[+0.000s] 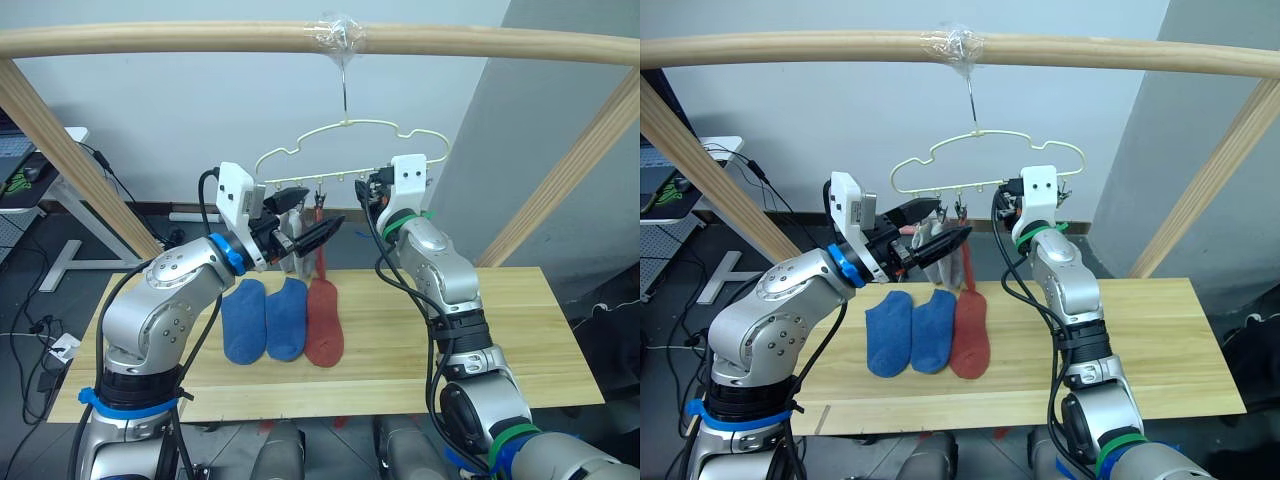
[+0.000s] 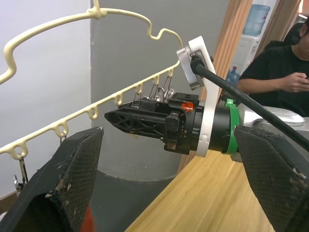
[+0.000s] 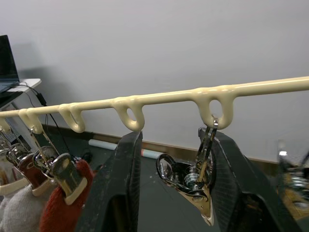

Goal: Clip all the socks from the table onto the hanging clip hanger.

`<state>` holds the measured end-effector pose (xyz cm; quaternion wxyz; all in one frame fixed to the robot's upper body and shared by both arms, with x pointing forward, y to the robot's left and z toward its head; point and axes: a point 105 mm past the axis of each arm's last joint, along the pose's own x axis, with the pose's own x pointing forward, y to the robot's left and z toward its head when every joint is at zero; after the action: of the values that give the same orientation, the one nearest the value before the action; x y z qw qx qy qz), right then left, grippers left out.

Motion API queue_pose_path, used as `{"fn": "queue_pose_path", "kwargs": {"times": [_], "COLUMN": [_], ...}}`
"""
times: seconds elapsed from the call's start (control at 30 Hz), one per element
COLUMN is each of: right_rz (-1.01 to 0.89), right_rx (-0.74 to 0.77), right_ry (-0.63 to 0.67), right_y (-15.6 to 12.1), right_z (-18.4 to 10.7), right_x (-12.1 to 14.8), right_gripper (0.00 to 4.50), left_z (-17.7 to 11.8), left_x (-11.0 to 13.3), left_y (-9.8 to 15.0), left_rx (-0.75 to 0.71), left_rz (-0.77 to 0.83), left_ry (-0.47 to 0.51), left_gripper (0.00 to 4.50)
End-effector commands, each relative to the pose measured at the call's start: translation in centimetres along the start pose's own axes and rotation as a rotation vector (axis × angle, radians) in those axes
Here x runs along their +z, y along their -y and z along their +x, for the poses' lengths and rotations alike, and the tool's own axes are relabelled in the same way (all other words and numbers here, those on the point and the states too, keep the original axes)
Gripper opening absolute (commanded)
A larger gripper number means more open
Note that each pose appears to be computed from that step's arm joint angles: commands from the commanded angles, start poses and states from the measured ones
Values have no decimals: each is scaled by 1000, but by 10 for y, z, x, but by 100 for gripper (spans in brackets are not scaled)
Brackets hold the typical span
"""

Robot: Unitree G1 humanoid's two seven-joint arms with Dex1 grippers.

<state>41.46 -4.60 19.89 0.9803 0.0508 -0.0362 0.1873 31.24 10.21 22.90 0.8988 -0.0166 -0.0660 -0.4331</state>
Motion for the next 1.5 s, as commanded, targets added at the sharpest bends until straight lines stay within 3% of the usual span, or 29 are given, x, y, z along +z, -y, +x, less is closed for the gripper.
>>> {"fn": "queue_pose_path", "kwargs": {"times": [0.03,0.17,0.43,0.47,0.57,0.67,0.8,1.03,1.17,1.27,1.37,1.5], "right_rz": [-2,-2,-15,-18,-57,-77,-79,-72,-69,-69,-65,-65], "right_rx": [6,-7,-1,1,14,25,23,23,25,32,33,34], "right_ry": [71,72,66,64,41,26,11,5,0,-5,-5,-6], "right_y": [-1,5,8,9,14,17,18,16,16,15,16,16], "right_z": [0,-2,-5,-5,-10,-15,-19,-20,-21,-22,-23,-23], "right_x": [19,20,19,19,18,18,17,16,13,11,9,8], "right_gripper": [67,1,1,1,1,1,1,1,1,1,0,0], "left_z": [-1,0,-3,-4,-12,-14,-14,-3,-2,-6,-6,-5], "left_x": [13,11,-12,-20,-95,-142,-176,-203,-224,-254,-264,-267], "left_y": [9,11,2,-1,-17,-21,-20,-23,-22,-16,-12,-7], "left_rx": [-32,-43,11,30,180,272,316,316,300,234,196,144], "left_rz": [24,26,35,44,73,62,12,93,113,132,144,180], "left_ry": [43,41,-9,-29,-221,-334,-398,-464,-541,-664,-693,-702], "left_gripper": [450,450,450,450,450,450,450,450,450,450,395,283]}}
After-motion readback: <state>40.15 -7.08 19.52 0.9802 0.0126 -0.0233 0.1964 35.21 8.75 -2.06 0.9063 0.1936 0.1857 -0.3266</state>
